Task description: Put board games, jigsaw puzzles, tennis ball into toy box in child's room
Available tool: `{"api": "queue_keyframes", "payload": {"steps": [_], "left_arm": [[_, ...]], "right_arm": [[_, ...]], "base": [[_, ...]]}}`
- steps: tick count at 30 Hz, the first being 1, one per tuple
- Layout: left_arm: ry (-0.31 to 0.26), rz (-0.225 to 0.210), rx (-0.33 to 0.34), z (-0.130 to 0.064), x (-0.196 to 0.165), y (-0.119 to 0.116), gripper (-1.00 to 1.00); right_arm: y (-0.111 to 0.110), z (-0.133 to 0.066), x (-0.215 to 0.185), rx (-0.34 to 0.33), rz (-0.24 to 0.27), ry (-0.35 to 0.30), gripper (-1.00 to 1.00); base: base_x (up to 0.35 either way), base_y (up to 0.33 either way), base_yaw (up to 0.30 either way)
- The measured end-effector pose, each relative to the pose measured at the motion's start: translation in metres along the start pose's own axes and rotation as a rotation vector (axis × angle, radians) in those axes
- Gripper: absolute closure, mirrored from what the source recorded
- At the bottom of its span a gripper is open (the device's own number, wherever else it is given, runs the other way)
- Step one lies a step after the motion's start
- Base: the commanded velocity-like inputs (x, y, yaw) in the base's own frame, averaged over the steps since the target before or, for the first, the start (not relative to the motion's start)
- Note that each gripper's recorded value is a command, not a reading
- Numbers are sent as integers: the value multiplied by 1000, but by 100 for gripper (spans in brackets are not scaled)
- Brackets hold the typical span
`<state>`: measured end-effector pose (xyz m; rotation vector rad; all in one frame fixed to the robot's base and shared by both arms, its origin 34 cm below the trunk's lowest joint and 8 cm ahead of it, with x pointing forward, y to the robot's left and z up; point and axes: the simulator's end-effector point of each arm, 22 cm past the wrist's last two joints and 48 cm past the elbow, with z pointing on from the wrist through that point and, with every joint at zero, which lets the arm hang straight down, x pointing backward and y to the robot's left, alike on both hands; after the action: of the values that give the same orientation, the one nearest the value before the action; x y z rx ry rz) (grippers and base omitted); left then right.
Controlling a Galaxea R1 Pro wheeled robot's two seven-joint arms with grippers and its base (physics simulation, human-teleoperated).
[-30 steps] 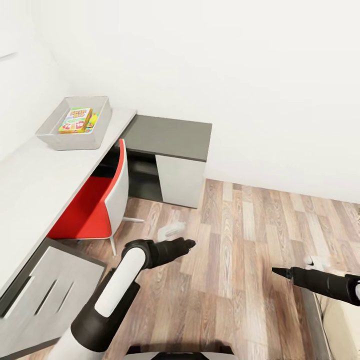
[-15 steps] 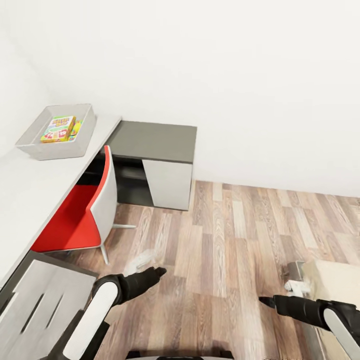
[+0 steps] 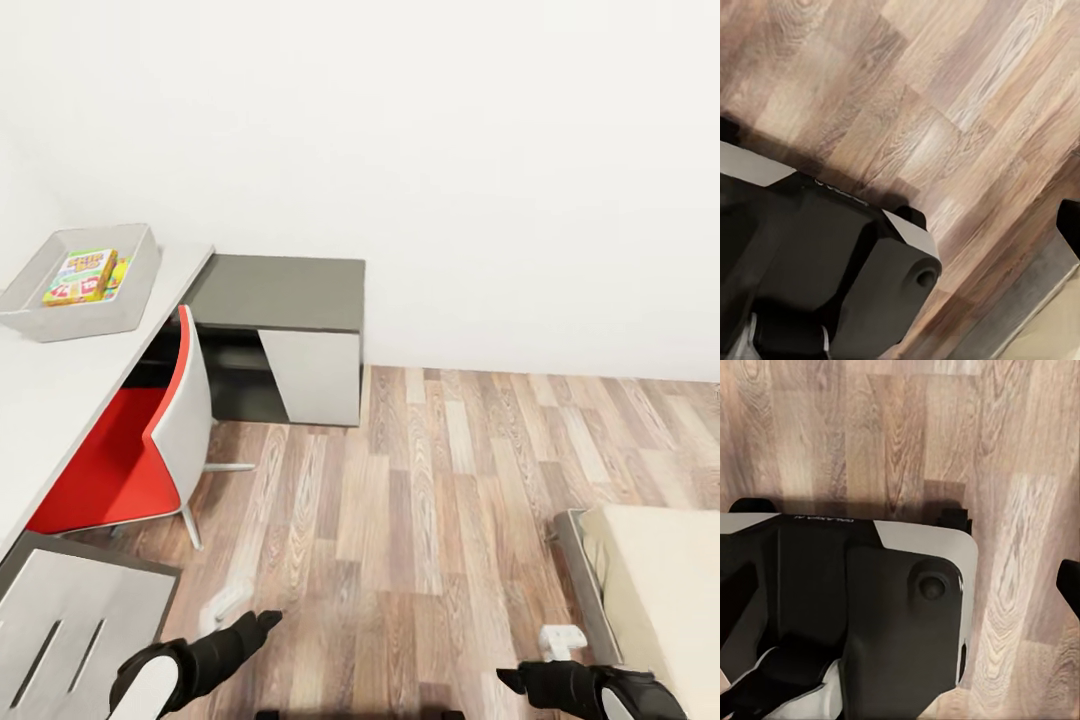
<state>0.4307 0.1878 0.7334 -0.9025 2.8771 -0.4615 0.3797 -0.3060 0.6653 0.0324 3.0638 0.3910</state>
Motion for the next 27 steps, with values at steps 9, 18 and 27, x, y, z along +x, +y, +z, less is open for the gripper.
{"api": "queue_keyframes", "payload": {"steps": [9, 18, 27], "left_arm": [[-3, -57, -110, 8, 19, 64, -100], [51, -88, -202, 20, 49, 111, -100], [83, -102, -228, 24, 66, 133, -100]], "right_arm": [[-2, 12, 18, 33, -54, 16, -100], [-9, 14, 25, 54, -62, 27, -100], [-10, 12, 22, 58, -67, 15, -100]], "base": [[0, 0, -175], [0, 0, -175], [0, 0, -175]]}}
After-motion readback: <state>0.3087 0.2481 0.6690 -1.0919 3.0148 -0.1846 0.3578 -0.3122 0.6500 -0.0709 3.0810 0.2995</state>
